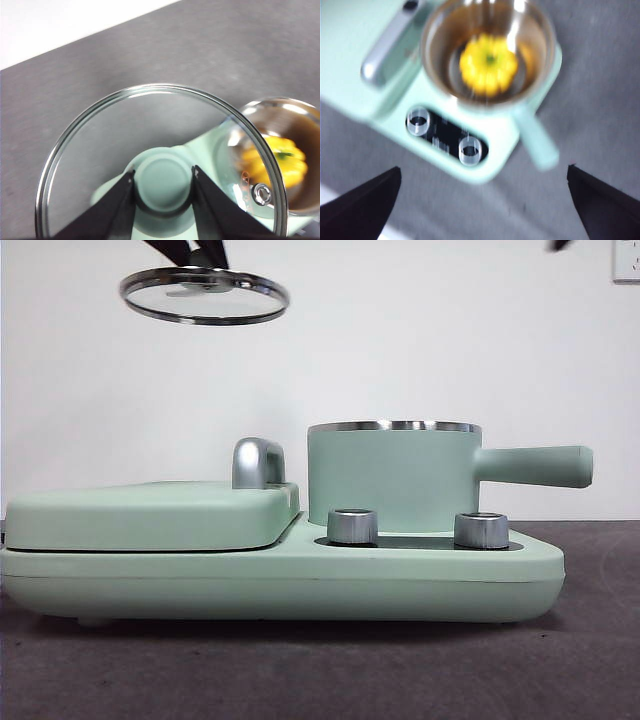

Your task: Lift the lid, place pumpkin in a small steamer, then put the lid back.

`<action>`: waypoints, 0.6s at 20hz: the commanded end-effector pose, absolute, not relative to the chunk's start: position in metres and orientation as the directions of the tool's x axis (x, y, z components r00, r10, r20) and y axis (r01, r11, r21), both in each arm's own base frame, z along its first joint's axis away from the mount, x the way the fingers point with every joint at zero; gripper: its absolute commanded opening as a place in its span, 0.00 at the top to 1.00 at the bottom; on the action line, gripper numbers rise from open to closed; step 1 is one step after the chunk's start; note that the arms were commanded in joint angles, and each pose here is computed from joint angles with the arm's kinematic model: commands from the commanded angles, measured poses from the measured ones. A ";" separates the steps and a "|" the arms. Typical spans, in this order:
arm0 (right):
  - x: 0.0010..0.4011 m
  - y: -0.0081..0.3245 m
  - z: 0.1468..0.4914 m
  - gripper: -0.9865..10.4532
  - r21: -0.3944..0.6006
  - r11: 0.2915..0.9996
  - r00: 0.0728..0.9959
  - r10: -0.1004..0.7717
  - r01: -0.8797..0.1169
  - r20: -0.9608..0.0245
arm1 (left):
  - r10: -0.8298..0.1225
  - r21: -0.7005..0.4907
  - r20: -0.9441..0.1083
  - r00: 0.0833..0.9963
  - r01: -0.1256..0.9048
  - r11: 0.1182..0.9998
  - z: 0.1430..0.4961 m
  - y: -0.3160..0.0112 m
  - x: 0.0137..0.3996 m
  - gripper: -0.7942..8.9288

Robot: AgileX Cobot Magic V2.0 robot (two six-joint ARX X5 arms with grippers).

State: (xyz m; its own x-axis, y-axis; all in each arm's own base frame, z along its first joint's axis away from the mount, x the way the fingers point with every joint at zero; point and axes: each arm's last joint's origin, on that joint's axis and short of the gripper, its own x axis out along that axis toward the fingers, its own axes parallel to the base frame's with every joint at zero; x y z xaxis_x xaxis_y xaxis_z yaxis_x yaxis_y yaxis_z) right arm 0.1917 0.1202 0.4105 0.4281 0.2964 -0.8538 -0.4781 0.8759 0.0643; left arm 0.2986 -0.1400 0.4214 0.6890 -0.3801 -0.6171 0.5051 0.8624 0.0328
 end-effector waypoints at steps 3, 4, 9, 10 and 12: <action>0.119 0.078 0.385 0.45 0.114 0.877 0.529 0.379 -0.466 -0.759 | -0.453 0.028 -0.577 0.680 0.570 0.821 0.431 -0.163 0.286 0.90; 0.103 0.068 0.377 0.45 0.131 0.877 0.561 0.403 -0.462 -0.723 | -0.467 0.028 -0.576 0.671 0.587 0.809 0.431 -0.169 0.283 0.90; 0.038 0.026 0.349 0.45 0.172 0.854 0.703 0.505 -0.491 -0.501 | -0.545 0.032 -0.550 0.633 0.668 0.743 0.432 -0.201 0.267 0.90; 0.026 0.019 0.345 0.45 0.180 0.843 0.711 0.527 -0.507 -0.466 | -0.561 0.033 -0.544 0.624 0.684 0.729 0.431 -0.208 0.265 0.90; 0.010 0.009 0.341 0.45 0.187 0.829 0.728 0.553 -0.526 -0.406 | -0.585 0.032 -0.542 0.603 0.711 0.702 0.426 -0.223 0.263 0.90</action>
